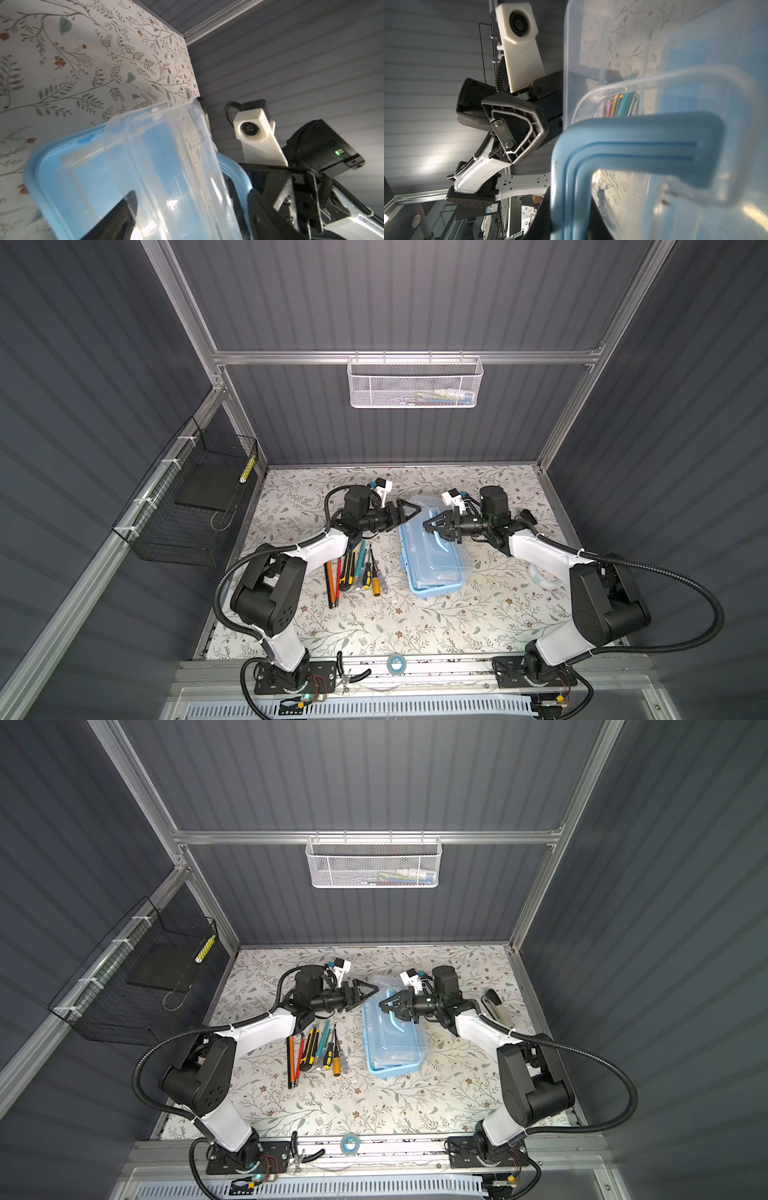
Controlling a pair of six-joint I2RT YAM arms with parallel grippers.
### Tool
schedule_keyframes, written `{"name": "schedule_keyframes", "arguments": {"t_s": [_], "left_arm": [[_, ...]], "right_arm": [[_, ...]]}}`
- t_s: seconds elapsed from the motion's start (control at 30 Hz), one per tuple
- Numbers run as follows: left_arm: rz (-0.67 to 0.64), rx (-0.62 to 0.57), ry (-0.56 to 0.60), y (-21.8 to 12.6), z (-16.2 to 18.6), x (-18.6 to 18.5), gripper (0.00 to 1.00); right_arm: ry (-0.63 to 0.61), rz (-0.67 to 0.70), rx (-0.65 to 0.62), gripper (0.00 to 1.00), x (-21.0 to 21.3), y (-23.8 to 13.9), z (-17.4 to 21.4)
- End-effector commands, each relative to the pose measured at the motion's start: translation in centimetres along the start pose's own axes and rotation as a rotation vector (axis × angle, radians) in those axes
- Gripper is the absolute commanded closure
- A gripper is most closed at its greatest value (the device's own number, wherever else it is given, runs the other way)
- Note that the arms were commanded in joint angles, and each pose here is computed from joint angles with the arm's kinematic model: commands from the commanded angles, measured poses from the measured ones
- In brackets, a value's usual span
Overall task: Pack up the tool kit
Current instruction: 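Hold the base with the left gripper while the right gripper lifts the lid open, then swing the clear lid back with the right gripper while the left gripper releases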
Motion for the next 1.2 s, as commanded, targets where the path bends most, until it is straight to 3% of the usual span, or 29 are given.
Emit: {"name": "schedule_keyframes", "arguments": {"t_s": [0.0,0.03,0.07,0.23,0.4,0.83,1.17], "left_arm": [[0.069,0.004,0.005,1.2,-0.7,-1.5,0.17],[0.069,0.007,0.005,1.4,-0.7,-1.6,0.17],[0.07,0.012,0.006,1.7,-0.7,-1.7,0.17],[0.074,0.019,0.018,2.5,-0.9,-2.4,0.17],[0.071,0.034,0.028,3.7,-0.7,-3.0,0.17],[0.115,0.063,0.067,7.4,-1.1,-7.1,0.18],[0.179,0.112,0.106,12.0,-1.1,-10.8,0.17]], "right_arm": [[-0.093,-0.045,0.028,1.0,1.5,-0.2,0.6],[-0.092,-0.04,0.025,1.0,1.3,-0.3,0.5],[-0.091,-0.028,0.019,0.94,1.1,-0.4,0.4],[-0.119,0.076,-0.046,0.55,0.2,-1.2,0.0],[-0.16,0.246,-0.177,0.39,-0.3,-3.4,-0.7],[-0.267,0.505,-0.661,0.28,2.6,-16.1,1.3],[-0.226,0.644,-0.761,0.27,-0.4,-19.1,2.7]]}}
Point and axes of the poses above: each gripper's point midway between its finger pads, its own y axis out along the fingers, its own x axis along the line the jaws close on, z = x × y, the point moved 2 cm from there along -y, back along the fingers, and after that the axes turned 9 degrees about y, right-handed, at the moved point
